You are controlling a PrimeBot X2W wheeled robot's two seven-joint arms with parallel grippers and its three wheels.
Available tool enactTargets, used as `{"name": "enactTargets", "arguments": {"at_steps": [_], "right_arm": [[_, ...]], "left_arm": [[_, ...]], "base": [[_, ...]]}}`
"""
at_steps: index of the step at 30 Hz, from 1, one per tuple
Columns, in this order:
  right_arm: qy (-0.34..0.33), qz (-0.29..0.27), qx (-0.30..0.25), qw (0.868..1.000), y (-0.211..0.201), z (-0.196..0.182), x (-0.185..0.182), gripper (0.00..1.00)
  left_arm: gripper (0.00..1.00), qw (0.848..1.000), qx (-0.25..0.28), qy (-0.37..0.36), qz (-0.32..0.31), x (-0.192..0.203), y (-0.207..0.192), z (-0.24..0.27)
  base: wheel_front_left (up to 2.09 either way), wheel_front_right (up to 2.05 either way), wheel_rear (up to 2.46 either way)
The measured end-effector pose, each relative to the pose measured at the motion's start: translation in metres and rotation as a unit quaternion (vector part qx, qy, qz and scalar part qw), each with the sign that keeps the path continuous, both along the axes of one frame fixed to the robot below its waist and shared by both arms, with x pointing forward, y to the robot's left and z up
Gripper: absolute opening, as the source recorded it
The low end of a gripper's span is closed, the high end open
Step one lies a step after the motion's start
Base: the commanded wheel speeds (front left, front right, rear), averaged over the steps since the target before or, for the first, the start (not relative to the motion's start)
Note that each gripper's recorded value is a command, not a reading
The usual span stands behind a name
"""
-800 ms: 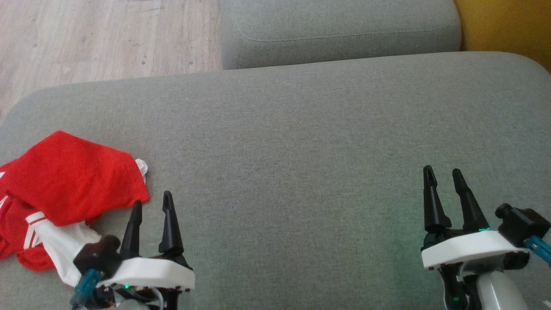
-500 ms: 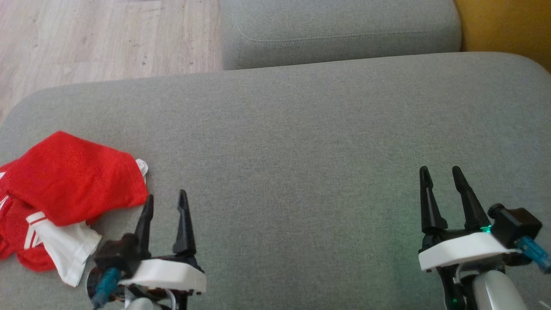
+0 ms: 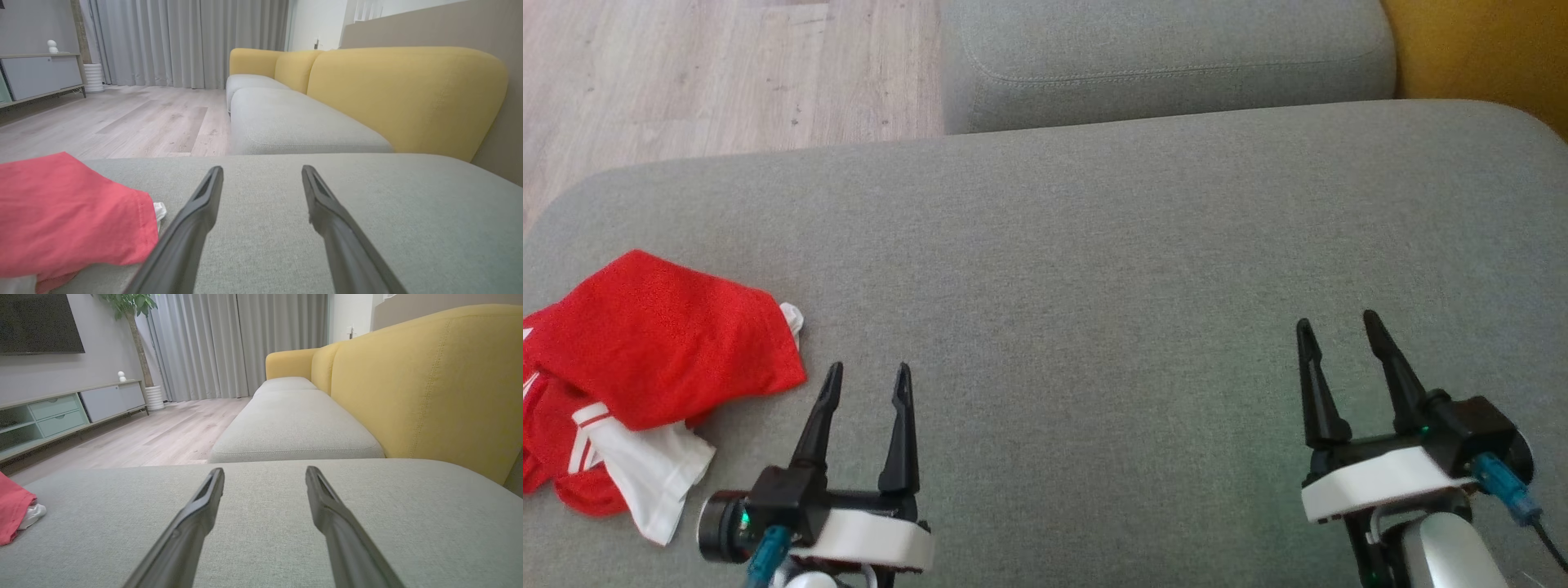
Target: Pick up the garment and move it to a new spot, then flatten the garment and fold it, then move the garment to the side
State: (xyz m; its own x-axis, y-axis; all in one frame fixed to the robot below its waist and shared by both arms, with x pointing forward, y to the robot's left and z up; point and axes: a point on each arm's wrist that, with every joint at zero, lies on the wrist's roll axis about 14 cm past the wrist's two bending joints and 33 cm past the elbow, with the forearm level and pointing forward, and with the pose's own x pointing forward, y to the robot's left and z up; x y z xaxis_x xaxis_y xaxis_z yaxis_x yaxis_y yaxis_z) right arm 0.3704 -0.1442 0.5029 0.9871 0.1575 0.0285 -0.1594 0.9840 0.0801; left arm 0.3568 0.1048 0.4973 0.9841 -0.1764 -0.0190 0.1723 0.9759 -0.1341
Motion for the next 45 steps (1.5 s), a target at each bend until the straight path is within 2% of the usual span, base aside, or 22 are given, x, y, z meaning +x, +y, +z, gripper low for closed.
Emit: {"name": "enactTargets", "arguments": {"at_steps": [2,10,15,26,45], "right_arm": [[-0.002,0.005,0.001,1.0,0.003,0.001,0.0,1.0],[-0.013,0.001,0.074,0.997,0.005,0.007,0.0,1.0],[-0.015,0.0,0.104,0.994,0.006,0.009,-0.001,1.0],[-0.03,0.006,0.08,0.996,0.009,0.012,-0.003,1.0],[-0.02,0.008,0.074,0.997,0.01,0.005,-0.003,1.0]], "left_arm": [[1.0,1.0,-0.01,-0.012,0.002,0.001,0.0,0.007],[1.0,0.999,-0.02,-0.048,-0.001,0.004,0.001,0.023],[1.0,0.998,-0.023,-0.057,-0.03,-0.005,-0.008,0.024],[1.0,0.995,0.021,-0.081,-0.051,-0.007,-0.012,0.025],[1.0,0.996,0.019,-0.069,-0.046,-0.007,-0.007,0.017]], "base": [[0.0,0.0,0.0],[0.0,0.0,0.0],[0.0,0.0,0.0],[0.0,0.0,0.0],[0.0,0.0,0.0]]}}
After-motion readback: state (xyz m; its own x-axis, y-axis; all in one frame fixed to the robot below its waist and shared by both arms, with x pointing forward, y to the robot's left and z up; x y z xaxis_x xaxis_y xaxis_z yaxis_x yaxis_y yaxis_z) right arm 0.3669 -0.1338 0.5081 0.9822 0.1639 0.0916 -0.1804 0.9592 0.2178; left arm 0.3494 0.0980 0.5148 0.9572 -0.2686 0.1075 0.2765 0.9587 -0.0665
